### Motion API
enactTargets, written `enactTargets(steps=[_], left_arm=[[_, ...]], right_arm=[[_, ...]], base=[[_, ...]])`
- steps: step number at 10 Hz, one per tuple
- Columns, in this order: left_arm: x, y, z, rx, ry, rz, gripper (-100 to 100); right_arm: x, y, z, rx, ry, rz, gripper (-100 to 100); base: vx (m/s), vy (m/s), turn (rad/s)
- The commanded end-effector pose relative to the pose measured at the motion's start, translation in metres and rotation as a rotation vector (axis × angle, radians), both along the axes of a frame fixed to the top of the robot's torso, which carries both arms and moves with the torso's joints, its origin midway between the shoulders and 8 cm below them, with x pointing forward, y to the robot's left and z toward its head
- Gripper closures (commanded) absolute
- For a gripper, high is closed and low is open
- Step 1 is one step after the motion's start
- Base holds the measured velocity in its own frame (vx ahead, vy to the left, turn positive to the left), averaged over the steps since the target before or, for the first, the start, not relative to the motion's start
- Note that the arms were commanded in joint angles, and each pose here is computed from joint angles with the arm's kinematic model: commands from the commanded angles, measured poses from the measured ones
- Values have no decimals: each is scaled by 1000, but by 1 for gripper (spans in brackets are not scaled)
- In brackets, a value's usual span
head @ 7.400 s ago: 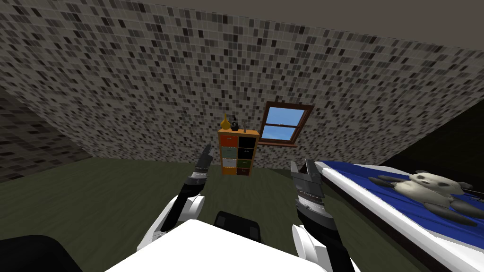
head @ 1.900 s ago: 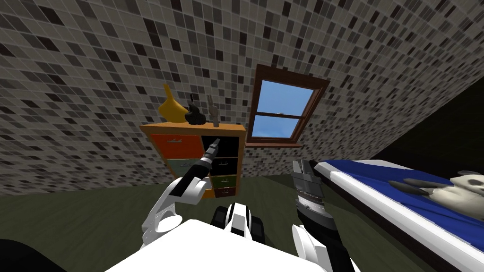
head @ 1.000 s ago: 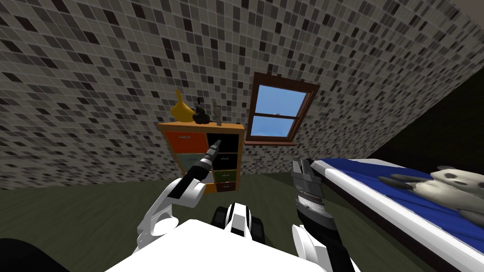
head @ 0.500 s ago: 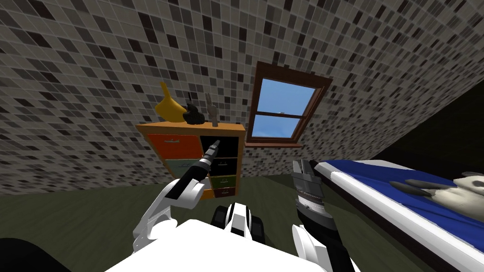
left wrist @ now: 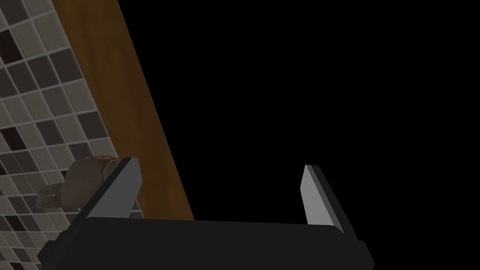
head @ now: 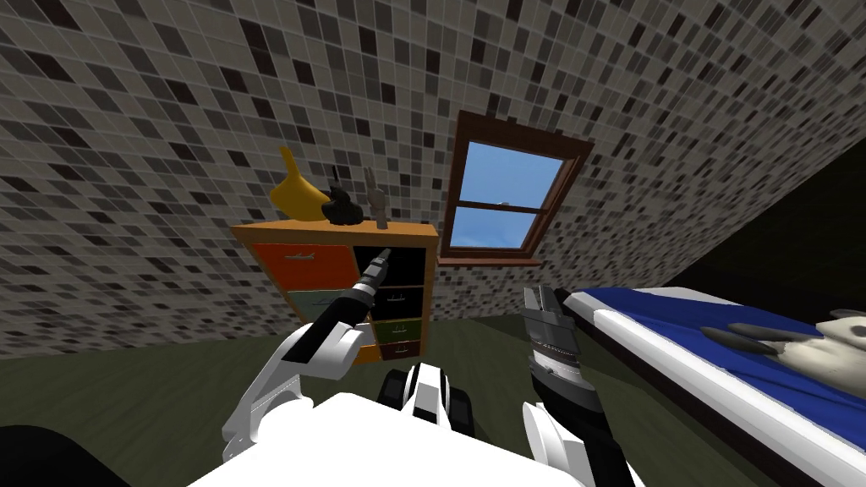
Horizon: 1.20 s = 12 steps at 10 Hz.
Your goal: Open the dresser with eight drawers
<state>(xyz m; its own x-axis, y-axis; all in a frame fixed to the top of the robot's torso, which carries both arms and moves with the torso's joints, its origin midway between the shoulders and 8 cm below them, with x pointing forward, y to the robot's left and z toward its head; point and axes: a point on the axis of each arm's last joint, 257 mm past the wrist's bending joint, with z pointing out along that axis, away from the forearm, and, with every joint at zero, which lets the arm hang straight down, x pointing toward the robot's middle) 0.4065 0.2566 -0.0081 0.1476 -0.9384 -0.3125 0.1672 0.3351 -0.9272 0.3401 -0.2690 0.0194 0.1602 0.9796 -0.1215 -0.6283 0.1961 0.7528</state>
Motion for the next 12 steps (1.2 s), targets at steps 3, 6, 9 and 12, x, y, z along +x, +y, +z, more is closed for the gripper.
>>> enactTargets(steps=[3,6,9,12], left_arm=[[-4,-4,4,0,-6,-7,100],[-7,-5,7,0,-10,-10,100],[-10,-8,4,0,4,-15,100],[-2,-11,17,0,-7,-21,-100]], right_arm=[[0,0,0,0,0,0,0],[0,0,0,0,0,0,0],[0,0,0,0,0,0,0],[0,0,0,0,0,0,0]], base=[[-112,-40,6],[-144,-42,3],[-162,-43,18],[-104,-24,18]])
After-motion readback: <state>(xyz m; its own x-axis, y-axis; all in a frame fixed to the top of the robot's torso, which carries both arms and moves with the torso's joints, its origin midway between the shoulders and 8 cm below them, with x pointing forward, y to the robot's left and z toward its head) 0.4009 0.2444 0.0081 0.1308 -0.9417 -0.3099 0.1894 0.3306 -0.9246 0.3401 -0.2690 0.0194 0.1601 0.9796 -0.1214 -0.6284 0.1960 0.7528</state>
